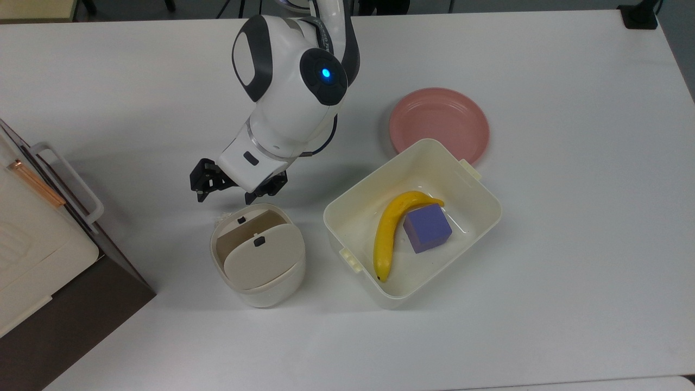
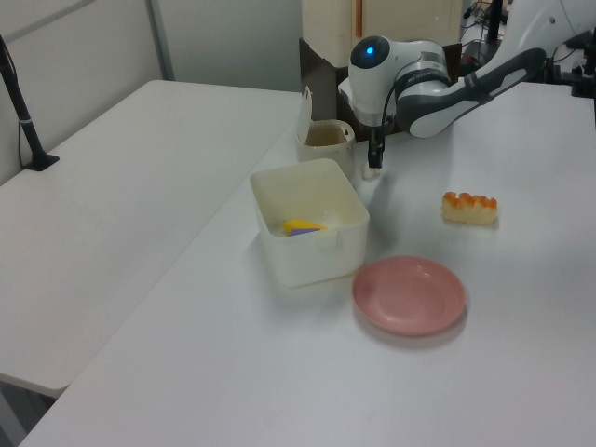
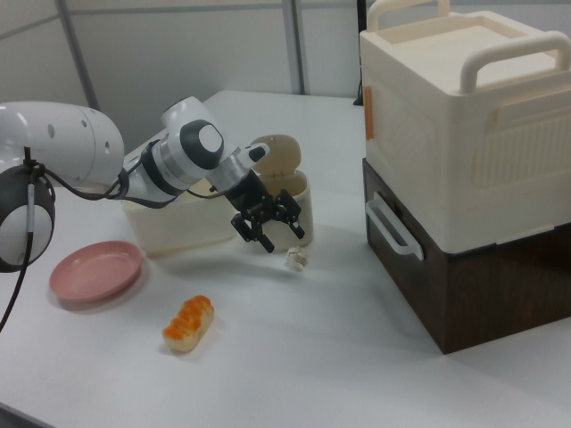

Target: Grab it up and put it in the trash

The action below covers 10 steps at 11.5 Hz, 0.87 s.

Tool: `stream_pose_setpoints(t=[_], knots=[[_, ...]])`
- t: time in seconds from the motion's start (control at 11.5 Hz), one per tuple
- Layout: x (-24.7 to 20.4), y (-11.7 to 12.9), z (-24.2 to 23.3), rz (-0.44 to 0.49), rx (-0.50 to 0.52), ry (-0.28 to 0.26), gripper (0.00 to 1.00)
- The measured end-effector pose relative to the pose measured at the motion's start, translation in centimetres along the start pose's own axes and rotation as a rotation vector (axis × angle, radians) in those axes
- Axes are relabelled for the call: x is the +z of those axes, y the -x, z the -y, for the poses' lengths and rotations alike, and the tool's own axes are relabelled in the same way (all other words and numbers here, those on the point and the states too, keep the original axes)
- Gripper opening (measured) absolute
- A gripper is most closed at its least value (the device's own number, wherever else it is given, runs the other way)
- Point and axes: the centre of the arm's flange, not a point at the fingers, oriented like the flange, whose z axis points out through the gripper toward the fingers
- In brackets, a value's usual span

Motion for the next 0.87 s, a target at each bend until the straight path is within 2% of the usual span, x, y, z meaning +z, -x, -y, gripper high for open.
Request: stream_pose_setpoints(t=[0.17, 0.44, 0.61, 0.87], knots=[[0.0, 0.0, 0.0, 0.0, -0.019, 0.0, 0.89], [-0.3, -0.6, 0.1, -0.071, -0.021, -0.011, 0.89], [0.5, -0.4, -0.3, -0.096, -0.035, 0.004, 0.89], [2.1, 0.4, 0.7, -0.075, -0.086, 0.036, 0.9]])
